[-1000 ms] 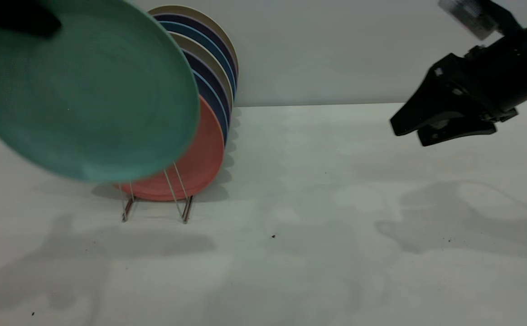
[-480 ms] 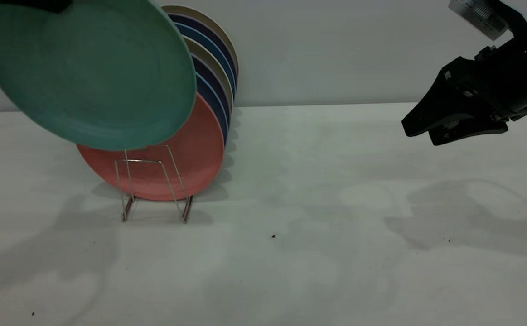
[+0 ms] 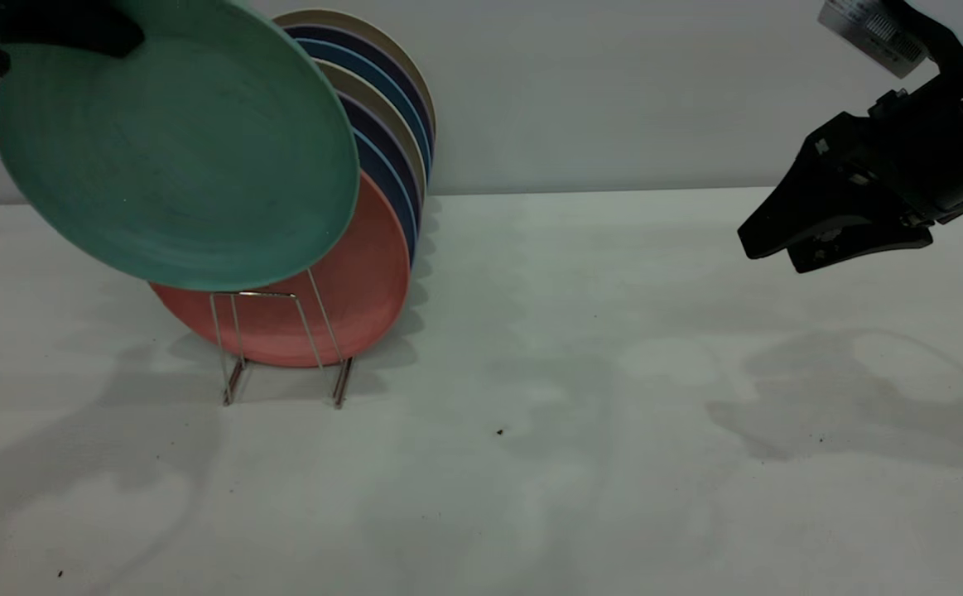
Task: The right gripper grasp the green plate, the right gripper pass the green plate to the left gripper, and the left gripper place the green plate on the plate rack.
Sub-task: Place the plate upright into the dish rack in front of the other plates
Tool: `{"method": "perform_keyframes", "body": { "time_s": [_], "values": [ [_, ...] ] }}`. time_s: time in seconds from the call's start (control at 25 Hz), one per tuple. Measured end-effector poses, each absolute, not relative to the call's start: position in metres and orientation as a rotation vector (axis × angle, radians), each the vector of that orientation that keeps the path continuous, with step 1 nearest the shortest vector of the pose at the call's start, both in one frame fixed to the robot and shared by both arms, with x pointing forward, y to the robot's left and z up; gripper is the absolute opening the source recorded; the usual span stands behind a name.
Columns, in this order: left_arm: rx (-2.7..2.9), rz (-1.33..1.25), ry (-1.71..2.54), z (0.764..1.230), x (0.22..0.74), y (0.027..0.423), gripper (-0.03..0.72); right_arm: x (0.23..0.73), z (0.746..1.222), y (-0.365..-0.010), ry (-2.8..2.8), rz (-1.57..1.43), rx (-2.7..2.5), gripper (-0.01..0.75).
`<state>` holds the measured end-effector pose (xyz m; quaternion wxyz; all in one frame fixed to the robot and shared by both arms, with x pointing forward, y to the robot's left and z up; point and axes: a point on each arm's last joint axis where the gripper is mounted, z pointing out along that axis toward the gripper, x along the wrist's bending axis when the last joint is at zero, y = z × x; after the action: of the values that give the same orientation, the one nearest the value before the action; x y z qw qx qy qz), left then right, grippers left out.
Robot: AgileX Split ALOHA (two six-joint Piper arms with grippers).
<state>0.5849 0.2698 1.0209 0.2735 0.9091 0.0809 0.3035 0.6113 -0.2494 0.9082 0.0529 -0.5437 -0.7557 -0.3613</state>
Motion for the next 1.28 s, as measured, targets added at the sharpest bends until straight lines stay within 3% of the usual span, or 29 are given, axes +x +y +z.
{"method": "perform_keyframes", "body": {
  "time_s": [1.28],
  "values": [
    [2.51,0.854,0.029,1.034,0.598,0.264,0.081,0.611,0.908,-0.25,-2.301,-1.092,-1.652,0.551]
  ]
}}
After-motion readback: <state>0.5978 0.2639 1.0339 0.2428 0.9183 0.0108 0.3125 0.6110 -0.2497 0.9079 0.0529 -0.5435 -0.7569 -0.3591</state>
